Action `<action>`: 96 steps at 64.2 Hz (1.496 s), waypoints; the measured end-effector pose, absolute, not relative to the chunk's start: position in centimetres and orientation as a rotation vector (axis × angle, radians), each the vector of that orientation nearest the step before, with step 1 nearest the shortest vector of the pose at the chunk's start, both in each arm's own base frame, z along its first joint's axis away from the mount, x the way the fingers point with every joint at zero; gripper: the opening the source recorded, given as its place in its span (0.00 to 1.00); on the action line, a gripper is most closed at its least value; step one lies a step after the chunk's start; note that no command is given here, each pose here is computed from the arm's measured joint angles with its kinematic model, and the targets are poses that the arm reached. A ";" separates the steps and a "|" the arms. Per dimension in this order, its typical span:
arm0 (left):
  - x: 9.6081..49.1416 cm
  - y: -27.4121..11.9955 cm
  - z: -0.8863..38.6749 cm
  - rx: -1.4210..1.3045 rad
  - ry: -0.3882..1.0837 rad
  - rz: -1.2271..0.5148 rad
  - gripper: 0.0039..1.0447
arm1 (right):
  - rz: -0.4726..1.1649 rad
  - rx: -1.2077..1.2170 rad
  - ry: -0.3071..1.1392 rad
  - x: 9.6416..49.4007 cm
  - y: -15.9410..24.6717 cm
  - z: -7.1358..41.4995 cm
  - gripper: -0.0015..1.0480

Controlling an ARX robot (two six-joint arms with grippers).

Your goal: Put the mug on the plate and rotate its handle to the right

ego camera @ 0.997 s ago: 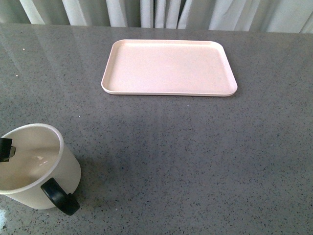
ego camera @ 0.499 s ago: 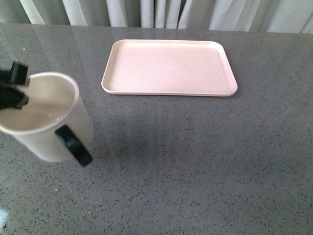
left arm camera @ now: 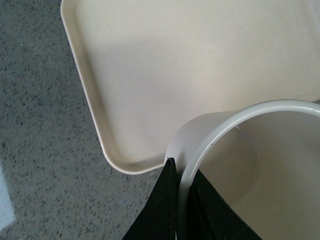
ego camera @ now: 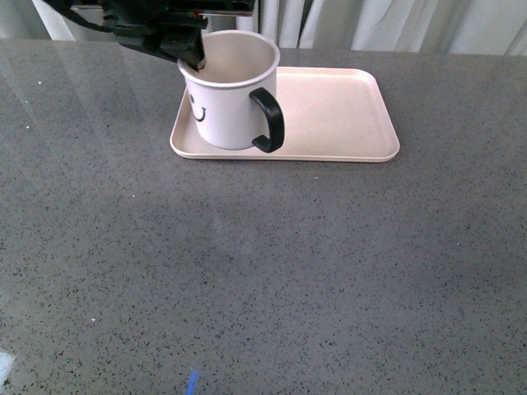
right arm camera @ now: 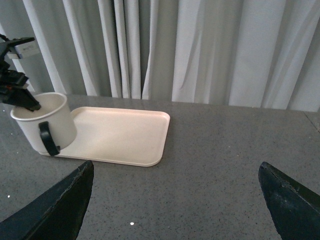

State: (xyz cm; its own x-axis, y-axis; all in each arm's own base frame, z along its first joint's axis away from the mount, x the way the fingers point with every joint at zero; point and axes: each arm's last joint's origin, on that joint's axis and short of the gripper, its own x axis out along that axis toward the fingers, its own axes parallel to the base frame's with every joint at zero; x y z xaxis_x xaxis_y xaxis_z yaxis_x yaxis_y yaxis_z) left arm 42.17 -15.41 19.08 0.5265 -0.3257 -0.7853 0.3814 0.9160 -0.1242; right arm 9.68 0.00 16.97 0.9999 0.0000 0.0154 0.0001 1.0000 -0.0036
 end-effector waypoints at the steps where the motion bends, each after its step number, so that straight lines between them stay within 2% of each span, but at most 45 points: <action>1: 42.3 -15.6 19.0 0.067 0.925 -0.424 0.02 | 0.000 -0.004 -0.015 9.7 0.0 17.0 0.91; 26: 47.2 -18.7 18.1 0.075 0.940 -0.447 0.02 | 0.000 -0.004 -0.015 9.7 0.0 17.0 0.91; 43: 48.8 -20.0 17.0 0.090 0.951 -0.458 0.02 | 0.000 -0.004 -0.015 9.7 0.0 17.0 0.91; 70: 48.9 -22.0 15.7 0.117 0.958 -0.478 0.02 | 0.000 -0.004 -0.015 9.7 0.0 17.0 0.91; 96: 50.3 -22.1 14.4 0.129 0.966 -0.479 0.02 | 0.000 -0.003 -0.015 9.7 0.0 17.0 0.91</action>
State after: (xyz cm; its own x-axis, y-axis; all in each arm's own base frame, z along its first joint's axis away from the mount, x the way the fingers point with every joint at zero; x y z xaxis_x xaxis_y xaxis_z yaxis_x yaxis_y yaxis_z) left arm 50.27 -22.08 14.44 0.4734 -0.3339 -0.8151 0.4471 0.8884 -0.1043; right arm 9.68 0.00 16.97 0.9999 0.0000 0.0154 0.0001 1.0000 -0.0032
